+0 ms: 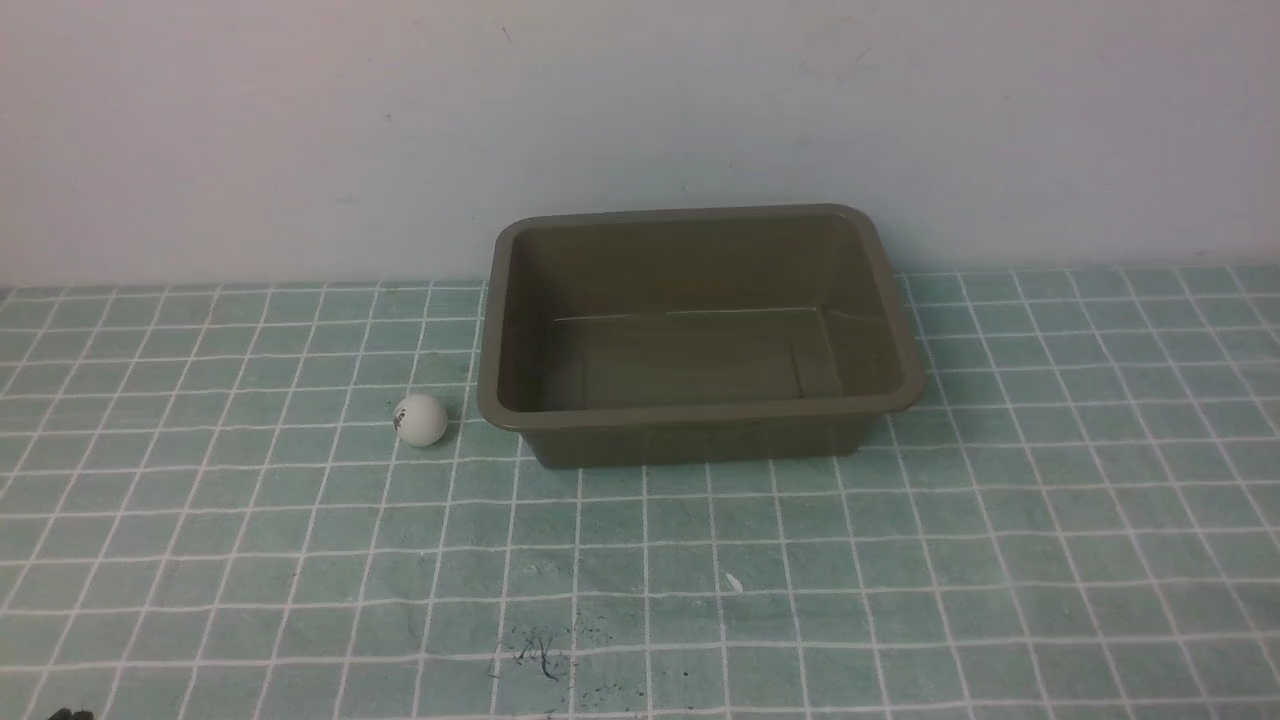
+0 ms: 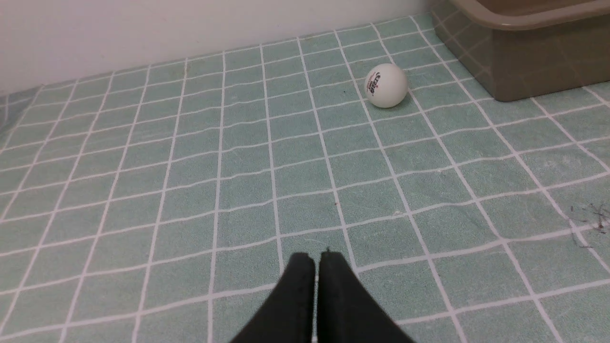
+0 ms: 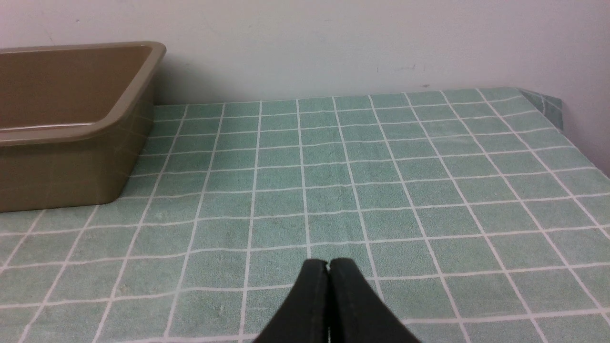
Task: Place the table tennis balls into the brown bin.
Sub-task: 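Reach for and grasp a ping pong ball on the table beside the basket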
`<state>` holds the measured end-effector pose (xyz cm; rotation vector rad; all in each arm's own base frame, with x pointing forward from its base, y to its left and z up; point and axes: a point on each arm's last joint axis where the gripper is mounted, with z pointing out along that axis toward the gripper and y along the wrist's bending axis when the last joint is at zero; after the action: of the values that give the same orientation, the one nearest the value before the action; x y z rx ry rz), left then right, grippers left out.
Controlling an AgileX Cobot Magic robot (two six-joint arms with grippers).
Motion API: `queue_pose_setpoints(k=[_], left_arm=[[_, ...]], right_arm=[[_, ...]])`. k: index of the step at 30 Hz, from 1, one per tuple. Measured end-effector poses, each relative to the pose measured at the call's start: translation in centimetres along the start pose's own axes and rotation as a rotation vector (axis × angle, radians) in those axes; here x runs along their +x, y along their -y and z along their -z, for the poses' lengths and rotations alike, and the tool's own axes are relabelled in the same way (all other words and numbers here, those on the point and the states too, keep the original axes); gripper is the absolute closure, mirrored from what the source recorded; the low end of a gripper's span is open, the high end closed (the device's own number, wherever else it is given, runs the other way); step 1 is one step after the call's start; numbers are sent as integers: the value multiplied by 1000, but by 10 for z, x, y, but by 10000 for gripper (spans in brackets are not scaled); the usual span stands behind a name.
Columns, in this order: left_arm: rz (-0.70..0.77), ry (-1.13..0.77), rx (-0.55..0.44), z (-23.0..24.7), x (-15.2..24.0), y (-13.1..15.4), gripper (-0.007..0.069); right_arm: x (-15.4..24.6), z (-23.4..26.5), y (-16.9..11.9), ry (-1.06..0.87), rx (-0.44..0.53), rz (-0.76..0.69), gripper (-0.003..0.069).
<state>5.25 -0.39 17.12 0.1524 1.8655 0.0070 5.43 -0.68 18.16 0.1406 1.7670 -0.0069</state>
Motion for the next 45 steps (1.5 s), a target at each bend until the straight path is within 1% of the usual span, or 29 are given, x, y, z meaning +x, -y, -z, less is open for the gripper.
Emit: queue_pose_setpoints(k=[28,30,31,33,34,35,38,41,42,44,45], left_arm=[[13,9,2,0,-1,0,630],[66,30,12,0,-3,1,630],[155,111,25,0,-10,2,630],[245,201,35,1,-17,1,630],[345,302,43,4,-26,-1,630],[396,348,47,5,-30,-2,630],[585,606,43,15,-49,-12,630],[665,822,29,29,-63,-21,630],[676,856,35,33,-70,-22,630],[678,859,68,43,-92,-21,630],[663,802,89,46,-109,-19,630]], right_arm=[[0,0,0,0,0,2,673],[0,0,0,0,0,2,673],[0,0,0,0,0,2,673],[0,0,0,0,0,2,673],[0,0,0,0,0,2,673],[0,0,0,0,0,2,673],[0,0,0,0,0,2,673],[0,0,0,0,0,2,673],[0,0,0,0,0,2,673],[0,0,0,0,0,2,673],[0,0,0,0,0,2,673]])
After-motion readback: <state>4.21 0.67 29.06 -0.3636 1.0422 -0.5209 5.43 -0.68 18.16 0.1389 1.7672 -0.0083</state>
